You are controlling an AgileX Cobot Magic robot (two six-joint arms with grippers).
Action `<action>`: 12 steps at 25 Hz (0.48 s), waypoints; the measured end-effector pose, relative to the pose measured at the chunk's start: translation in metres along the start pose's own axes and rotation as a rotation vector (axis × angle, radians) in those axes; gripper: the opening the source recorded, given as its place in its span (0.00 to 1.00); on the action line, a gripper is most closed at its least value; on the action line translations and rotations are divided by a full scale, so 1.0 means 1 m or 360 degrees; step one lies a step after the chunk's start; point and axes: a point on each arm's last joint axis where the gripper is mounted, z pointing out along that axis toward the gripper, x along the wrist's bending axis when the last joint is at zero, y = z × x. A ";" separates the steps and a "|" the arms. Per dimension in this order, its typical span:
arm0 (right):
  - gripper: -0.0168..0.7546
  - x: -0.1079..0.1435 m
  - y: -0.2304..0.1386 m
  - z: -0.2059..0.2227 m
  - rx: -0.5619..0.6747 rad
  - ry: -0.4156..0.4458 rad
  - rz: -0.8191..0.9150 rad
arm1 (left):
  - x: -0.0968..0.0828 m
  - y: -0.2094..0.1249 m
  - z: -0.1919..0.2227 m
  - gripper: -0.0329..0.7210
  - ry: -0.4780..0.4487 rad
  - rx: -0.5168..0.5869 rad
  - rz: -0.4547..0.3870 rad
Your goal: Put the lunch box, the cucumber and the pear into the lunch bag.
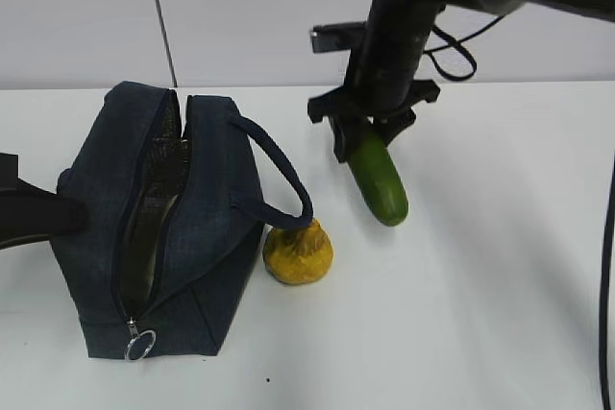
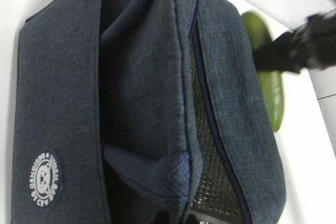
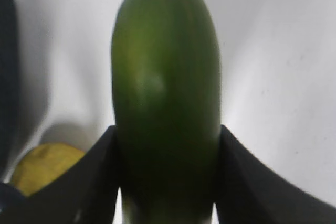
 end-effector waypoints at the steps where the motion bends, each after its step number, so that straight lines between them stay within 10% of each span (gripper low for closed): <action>1: 0.49 0.002 0.005 -0.014 -0.0067 0.0010 -0.0004 | 0.000 0.000 0.000 0.02 0.0000 0.0000 0.0000; 12: 0.49 0.068 0.021 -0.114 -0.0492 0.0827 -0.0139 | 0.000 0.000 0.000 0.02 0.0000 0.0000 0.0000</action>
